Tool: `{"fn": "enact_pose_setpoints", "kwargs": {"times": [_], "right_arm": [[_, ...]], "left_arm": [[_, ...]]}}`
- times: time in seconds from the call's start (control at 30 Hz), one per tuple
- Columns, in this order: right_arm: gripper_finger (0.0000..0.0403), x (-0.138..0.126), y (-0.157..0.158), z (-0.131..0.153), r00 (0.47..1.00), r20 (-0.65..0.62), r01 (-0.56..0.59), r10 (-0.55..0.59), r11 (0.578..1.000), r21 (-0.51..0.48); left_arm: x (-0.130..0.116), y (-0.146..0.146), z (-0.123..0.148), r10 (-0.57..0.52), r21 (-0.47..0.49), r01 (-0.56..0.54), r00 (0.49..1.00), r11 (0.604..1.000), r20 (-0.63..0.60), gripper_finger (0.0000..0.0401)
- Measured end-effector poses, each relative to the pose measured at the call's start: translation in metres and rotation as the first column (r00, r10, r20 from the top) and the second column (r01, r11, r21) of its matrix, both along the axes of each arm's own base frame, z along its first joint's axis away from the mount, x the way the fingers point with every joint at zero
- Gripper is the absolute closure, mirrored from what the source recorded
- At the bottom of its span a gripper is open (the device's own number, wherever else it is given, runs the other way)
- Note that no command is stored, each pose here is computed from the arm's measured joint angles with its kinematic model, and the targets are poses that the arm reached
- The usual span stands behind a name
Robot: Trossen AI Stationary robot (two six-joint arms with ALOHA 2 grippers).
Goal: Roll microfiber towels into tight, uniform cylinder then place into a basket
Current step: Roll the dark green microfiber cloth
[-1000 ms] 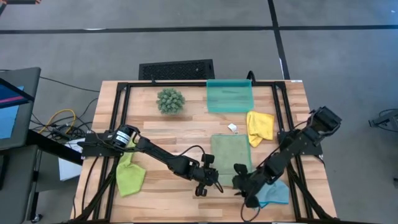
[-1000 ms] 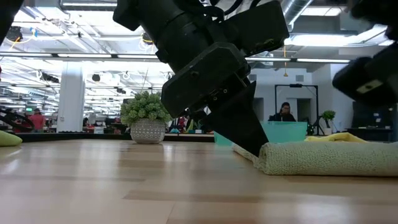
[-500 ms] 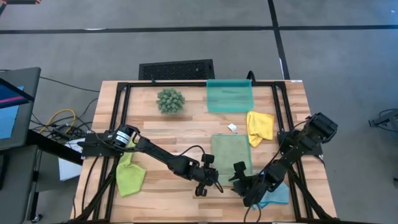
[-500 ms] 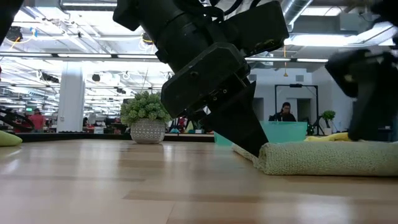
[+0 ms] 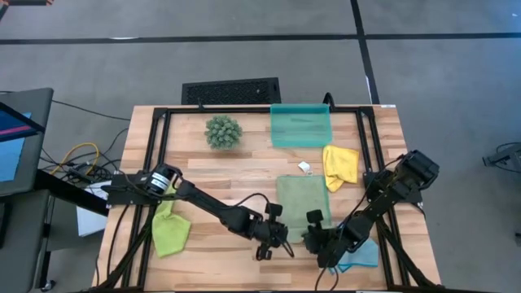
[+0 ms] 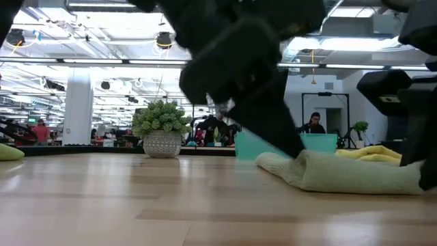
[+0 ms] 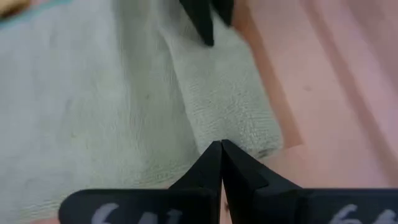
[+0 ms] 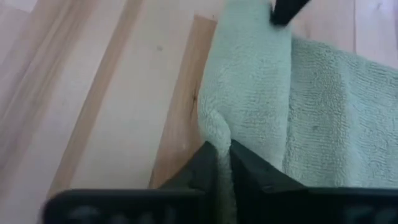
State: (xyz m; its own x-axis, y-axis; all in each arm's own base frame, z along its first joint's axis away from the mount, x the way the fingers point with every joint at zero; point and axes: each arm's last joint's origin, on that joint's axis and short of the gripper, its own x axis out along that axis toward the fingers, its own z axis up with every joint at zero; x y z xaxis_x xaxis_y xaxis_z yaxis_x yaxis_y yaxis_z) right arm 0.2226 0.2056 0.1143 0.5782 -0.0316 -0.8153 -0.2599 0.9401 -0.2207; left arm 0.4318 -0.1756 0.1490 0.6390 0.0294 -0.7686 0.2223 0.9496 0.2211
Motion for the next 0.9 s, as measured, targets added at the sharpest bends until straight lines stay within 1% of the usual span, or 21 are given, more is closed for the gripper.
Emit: {"fn": "enact_pose_setpoints", "kwargs": {"times": [0.07, 0.1, 0.17, 0.3, 0.37, 0.47, 0.53, 0.6, 0.73, 0.8, 0.9], "right_arm": [[0.0387, 0.001, 0.001, 0.002, 1.000, -0.008, -0.007, 0.007, 1.000, 0.013], [0.0391, 0.001, 0.002, 0.004, 1.000, -0.016, -0.013, 0.014, 1.000, 0.028], [0.0387, 0.002, 0.005, 0.008, 0.999, -0.029, -0.027, 0.030, 0.997, 0.077], [0.0367, 0.004, 0.008, 0.020, 1.000, -0.027, -0.004, 0.009, 0.985, 0.173], [0.0371, 0.004, 0.008, 0.024, 1.000, -0.018, -0.003, 0.007, 0.981, 0.195], [0.0387, 0.003, 0.008, 0.029, 1.000, -0.013, 0.003, 0.000, 0.974, 0.226], [0.0393, 0.003, 0.008, 0.033, 1.000, -0.027, 0.012, -0.005, 0.964, 0.267], [0.0392, 0.004, 0.007, 0.036, 0.999, -0.035, 0.017, -0.006, 0.955, 0.297], [0.0373, 0.004, 0.007, 0.041, 0.999, -0.039, 0.025, -0.012, 0.939, 0.344], [0.0370, 0.004, 0.008, 0.041, 0.999, -0.033, 0.022, -0.011, 0.930, 0.366], [0.0379, 0.002, 0.006, 0.036, 0.999, -0.050, 0.040, -0.023, 0.927, 0.372]], "left_arm": [[0.000, -0.005, 0.007, 0.011, 0.044, -0.012, 1.000, 0.999, 0.021, 0.0399], [0.001, -0.008, 0.009, 0.015, 0.064, -0.017, 0.999, 0.998, 0.040, 0.0399], [0.003, -0.013, 0.014, 0.001, 0.066, -0.006, 0.997, 0.998, 0.081, 0.0399], [0.008, -0.015, 0.014, -0.059, 0.004, 0.059, 0.987, 0.998, 0.152, 0.0399], [0.008, -0.013, 0.008, -0.107, -0.024, 0.113, 0.980, 0.993, 0.167, 0.0399], [0.006, -0.010, 0.000, -0.177, -0.078, 0.193, 0.968, 0.978, 0.176, 0.0399], [0.005, -0.008, -0.006, -0.185, -0.102, 0.206, 0.964, 0.973, 0.190, 0.0399], [0.003, -0.006, -0.011, -0.181, -0.107, 0.201, 0.968, 0.974, 0.175, 0.0399], [0.003, -0.004, -0.012, -0.188, -0.104, 0.208, 0.967, 0.973, 0.173, 0.0399], [0.003, -0.005, -0.012, -0.213, -0.120, 0.234, 0.963, 0.965, 0.166, 0.0399], [0.002, -0.007, -0.012, -0.268, -0.157, 0.293, 0.949, 0.943, 0.164, 0.0399]]}}
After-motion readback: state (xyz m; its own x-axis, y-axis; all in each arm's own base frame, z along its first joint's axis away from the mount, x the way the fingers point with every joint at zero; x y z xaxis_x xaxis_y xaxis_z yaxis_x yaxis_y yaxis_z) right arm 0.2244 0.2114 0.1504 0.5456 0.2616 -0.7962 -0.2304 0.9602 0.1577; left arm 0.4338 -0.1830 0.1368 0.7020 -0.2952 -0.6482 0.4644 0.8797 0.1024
